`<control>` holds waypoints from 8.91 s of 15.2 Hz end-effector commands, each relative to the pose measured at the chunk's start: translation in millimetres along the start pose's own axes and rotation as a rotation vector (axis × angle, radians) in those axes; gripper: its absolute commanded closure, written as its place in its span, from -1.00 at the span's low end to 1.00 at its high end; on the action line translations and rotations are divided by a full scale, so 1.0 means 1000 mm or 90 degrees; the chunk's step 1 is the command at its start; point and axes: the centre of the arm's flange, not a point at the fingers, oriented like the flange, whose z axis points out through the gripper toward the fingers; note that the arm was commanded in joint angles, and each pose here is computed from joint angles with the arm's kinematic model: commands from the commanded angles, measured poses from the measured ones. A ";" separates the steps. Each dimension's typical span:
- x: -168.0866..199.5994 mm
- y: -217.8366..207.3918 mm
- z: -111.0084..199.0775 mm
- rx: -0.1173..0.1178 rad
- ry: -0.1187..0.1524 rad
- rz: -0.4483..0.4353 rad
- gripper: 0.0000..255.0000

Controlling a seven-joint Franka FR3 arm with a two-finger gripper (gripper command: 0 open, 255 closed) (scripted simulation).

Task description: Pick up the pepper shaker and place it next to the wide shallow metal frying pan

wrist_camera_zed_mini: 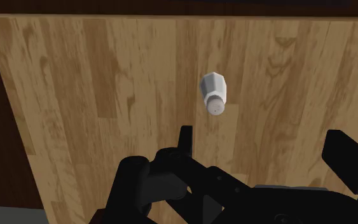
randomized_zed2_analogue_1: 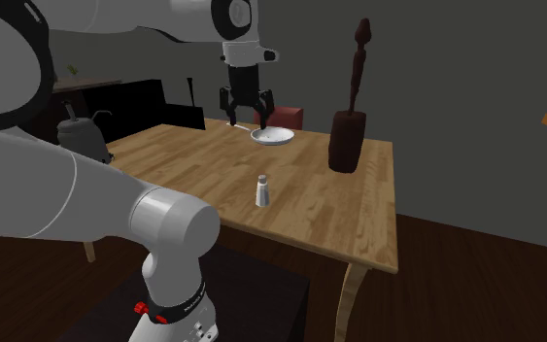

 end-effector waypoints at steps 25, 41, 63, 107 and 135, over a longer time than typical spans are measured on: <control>0.037 -0.006 0.215 -0.065 0.012 0.059 -1.00; 0.037 -0.006 0.210 -0.065 0.012 0.059 1.00; 0.046 -0.006 0.094 -0.065 0.012 0.059 1.00; 0.384 -0.255 0.108 -0.065 0.012 0.059 1.00; 0.386 -0.263 0.230 -0.065 0.012 0.059 1.00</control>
